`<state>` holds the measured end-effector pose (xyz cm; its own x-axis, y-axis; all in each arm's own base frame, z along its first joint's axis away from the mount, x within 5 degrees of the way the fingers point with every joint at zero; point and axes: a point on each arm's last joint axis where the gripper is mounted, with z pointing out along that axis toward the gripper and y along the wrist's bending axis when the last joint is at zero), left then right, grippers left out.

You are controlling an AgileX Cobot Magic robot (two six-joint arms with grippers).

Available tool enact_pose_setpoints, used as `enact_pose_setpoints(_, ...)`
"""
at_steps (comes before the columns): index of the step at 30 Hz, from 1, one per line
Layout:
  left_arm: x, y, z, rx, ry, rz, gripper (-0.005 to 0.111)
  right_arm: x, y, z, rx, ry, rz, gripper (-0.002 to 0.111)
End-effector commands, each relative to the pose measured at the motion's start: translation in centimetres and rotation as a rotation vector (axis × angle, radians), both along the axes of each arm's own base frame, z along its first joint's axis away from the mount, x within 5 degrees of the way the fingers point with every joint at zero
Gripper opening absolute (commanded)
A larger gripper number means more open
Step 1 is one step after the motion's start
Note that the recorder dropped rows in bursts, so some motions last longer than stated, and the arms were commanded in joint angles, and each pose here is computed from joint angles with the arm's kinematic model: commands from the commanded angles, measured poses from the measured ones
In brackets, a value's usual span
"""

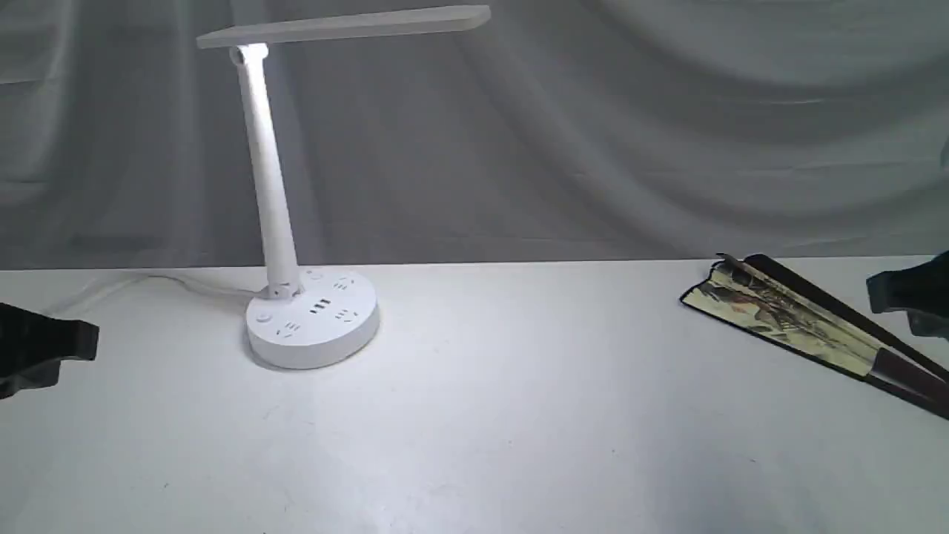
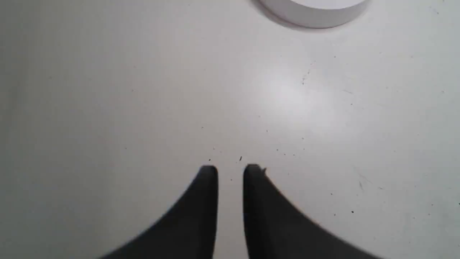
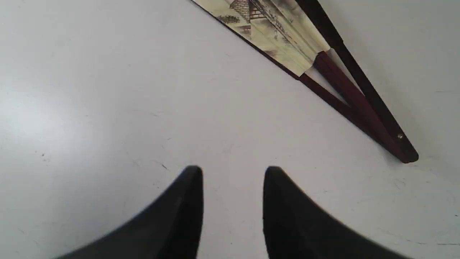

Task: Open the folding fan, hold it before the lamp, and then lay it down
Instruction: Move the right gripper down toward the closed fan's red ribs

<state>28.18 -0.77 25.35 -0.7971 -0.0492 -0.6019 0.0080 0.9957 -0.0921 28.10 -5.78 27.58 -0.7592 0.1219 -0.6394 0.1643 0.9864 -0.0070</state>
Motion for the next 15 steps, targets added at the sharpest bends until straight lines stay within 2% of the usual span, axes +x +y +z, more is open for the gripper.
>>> enact_pose_setpoints(1, 0.8, 0.0, -0.3, -0.017, 0.002, 0.011, 0.021, 0.7, -0.2, -0.4, -0.025, 0.002, 0.012, 0.036)
enact_pose_setpoints(8, 1.9, -0.1, -0.5, -0.030, 0.033, 0.008, 0.027, 2.0, -0.8, -1.7, -0.088, -0.011, 0.035, 0.047)
enact_pose_setpoints(11, 2.2, -0.4, -0.6, -0.043, 0.048, -0.035, 0.027, 2.5, -1.2, -1.8, -0.100, -0.044, 0.031, 0.047)
enact_pose_setpoints(15, 2.5, -0.9, -1.1, -0.048, 0.051, -0.115, 0.027, 3.1, -3.1, -2.2, -0.050, 0.005, -0.062, 0.047)
